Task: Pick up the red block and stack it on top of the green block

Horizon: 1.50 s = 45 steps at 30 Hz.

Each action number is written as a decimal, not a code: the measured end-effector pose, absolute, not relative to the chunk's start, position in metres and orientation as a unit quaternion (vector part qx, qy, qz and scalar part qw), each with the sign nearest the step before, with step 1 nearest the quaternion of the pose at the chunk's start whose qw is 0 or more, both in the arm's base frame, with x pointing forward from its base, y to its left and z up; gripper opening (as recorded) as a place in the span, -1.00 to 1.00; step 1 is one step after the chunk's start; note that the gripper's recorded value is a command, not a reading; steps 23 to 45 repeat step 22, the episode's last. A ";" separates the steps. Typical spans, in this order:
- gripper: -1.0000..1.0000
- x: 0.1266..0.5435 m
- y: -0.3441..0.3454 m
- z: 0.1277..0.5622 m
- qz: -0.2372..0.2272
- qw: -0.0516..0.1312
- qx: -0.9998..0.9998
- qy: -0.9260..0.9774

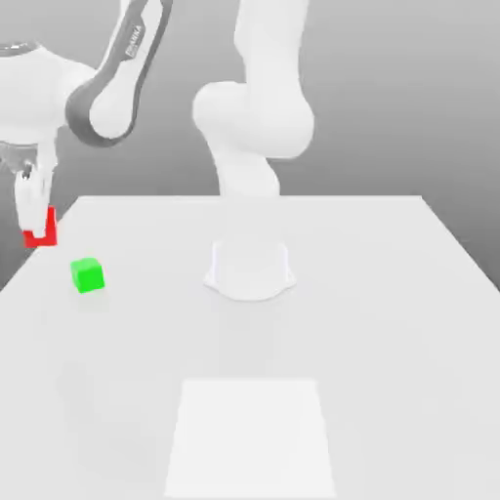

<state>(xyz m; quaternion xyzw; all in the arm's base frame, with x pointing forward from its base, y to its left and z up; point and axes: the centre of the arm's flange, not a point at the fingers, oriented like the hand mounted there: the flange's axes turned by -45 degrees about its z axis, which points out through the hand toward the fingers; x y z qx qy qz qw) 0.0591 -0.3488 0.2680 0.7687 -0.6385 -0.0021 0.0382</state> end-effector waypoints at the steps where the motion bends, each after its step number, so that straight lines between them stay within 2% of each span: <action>1: -1.00 0.047 -0.346 0.264 -0.002 0.031 0.760 -0.649; 4: -1.00 0.014 -0.335 0.251 0.000 0.008 0.734 -0.679; 6: -1.00 0.007 -0.333 0.243 0.002 0.002 0.727 -0.686; 20: -1.00 0.009 -0.332 0.184 0.002 -0.001 0.730 -0.684; 21: 1.00 0.010 -0.331 0.180 0.001 -0.001 0.732 -0.682; 45: 1.00 0.012 -0.331 0.180 0.001 -0.001 0.733 -0.680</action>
